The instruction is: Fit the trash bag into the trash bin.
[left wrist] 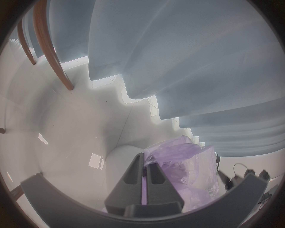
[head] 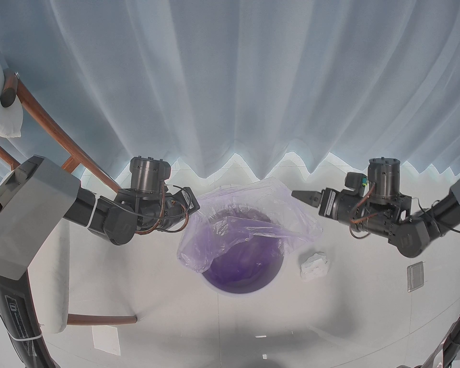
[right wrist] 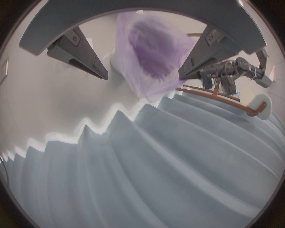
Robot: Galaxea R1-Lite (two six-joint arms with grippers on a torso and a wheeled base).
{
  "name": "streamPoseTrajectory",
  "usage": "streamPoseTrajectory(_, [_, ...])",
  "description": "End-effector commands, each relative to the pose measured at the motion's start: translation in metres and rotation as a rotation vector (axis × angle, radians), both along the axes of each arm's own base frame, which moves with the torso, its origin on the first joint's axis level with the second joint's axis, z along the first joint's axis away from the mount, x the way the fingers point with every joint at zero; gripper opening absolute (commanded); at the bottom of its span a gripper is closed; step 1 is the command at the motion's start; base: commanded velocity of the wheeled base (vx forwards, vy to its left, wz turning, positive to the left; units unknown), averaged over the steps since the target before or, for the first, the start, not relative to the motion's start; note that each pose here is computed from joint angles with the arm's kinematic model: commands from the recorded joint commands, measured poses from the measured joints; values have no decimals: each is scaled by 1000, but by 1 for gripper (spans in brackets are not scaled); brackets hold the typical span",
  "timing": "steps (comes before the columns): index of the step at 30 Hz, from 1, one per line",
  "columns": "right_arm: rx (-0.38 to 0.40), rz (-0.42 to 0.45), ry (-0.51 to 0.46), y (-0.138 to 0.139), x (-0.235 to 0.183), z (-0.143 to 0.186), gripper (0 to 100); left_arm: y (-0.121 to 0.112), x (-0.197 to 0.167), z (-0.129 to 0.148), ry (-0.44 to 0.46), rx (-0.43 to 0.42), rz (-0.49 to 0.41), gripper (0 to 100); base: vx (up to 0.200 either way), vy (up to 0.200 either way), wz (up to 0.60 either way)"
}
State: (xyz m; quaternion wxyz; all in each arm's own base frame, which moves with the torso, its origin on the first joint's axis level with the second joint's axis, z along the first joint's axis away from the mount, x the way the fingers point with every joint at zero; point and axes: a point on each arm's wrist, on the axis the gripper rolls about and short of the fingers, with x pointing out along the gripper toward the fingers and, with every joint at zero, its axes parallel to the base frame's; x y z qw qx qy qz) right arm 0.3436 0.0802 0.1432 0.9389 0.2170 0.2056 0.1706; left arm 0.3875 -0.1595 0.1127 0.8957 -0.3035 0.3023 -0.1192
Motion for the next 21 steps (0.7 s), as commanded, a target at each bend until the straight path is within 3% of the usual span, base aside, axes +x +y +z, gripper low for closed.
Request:
streamPoseTrajectory(1, [4, 59, 87, 18, -71, 5, 100, -1, -12, 10, -11, -10, -9, 0, 0, 0, 0])
streamPoseTrajectory(6, [9, 113, 174, 69, -90, -12, 100, -2, -18, 9, -1, -2, -19, 0, 0, 0, 0])
streamPoseTrajectory(12, [28, 86, 231, 116, -87, -33, 100, -1, -19, 13, -7, -11, -14, 0, 0, 0, 0])
streamPoseTrajectory(18, [41, 74, 307, 133, -89, -52, 100, 1, -19, 15, -19, -15, -10, 0, 0, 0, 0])
streamPoseTrajectory(21, [52, 68, 273, 131, -86, -44, 100, 2, -17, 15, -29, -18, -4, 0, 0, 0, 0])
